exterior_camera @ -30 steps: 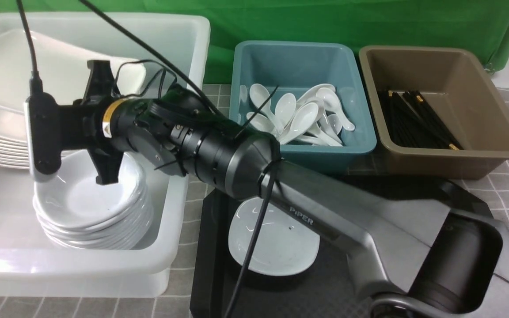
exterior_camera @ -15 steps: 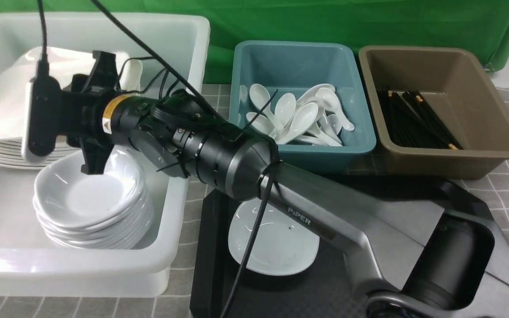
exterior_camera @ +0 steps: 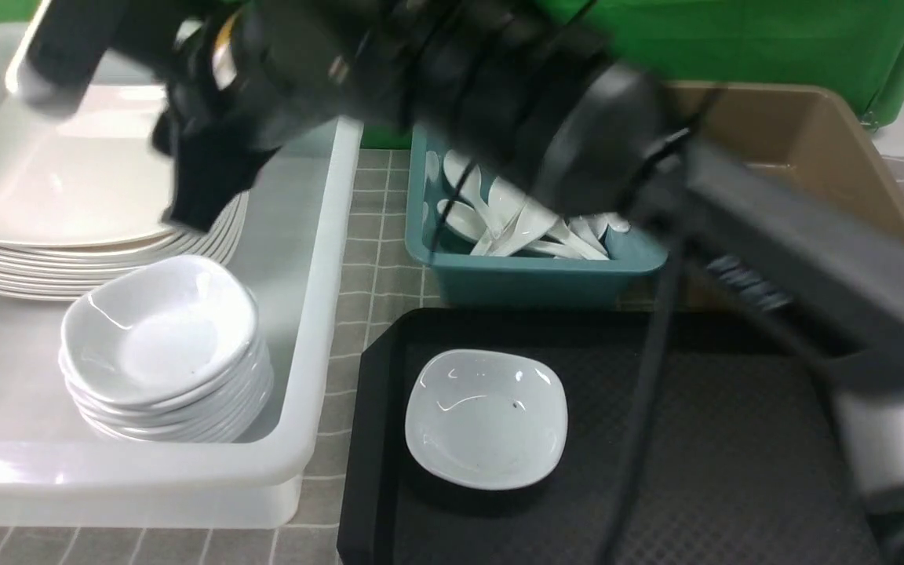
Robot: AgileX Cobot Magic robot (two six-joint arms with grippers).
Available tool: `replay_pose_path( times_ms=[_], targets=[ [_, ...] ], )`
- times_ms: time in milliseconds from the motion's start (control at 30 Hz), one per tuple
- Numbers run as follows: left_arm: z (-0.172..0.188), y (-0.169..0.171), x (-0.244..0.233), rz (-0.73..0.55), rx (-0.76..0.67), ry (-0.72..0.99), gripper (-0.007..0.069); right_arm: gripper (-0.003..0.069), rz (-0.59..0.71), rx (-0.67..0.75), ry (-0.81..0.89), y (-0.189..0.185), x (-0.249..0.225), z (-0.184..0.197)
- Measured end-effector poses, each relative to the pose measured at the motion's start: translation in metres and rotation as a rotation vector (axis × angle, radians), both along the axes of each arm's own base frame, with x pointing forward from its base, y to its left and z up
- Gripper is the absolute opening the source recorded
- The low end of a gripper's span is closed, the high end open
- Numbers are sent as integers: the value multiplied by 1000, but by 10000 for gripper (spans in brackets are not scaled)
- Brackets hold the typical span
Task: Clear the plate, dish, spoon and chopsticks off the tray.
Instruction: Use the right arm to put the plate into the large storage box on the left, then use the left arm to grab a small plate from the dinner plate
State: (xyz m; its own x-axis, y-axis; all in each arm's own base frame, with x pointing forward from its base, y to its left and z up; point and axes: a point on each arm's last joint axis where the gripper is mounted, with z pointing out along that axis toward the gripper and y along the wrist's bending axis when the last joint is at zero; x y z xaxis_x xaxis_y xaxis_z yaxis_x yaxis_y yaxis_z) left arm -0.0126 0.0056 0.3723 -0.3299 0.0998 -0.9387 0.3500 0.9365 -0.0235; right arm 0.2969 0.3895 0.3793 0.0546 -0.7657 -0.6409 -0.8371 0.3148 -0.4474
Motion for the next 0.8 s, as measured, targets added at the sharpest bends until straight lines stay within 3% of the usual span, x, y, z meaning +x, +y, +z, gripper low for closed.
replay_pose_path(
  times_ms=[100, 200, 367, 533, 800],
  targets=[
    [0, -9, 22, -13, 58, 71, 10, 74, -51, -47, 77, -31, -18, 31],
    [-2, -18, 47, -34, 136, 159, 10, 29, -93, -93, 119, -52, -25, 45],
    [-5, -37, 90, -78, 205, 210, 10, 23, -214, -25, 122, -80, -27, 69],
    [-14, -56, 124, -147, 234, 269, 10, 23, -326, -6, 175, -133, -47, 83],
    [-31, -91, 143, -354, 368, 303, 10, 23, -492, -44, 331, -219, -113, 45]
  ],
)
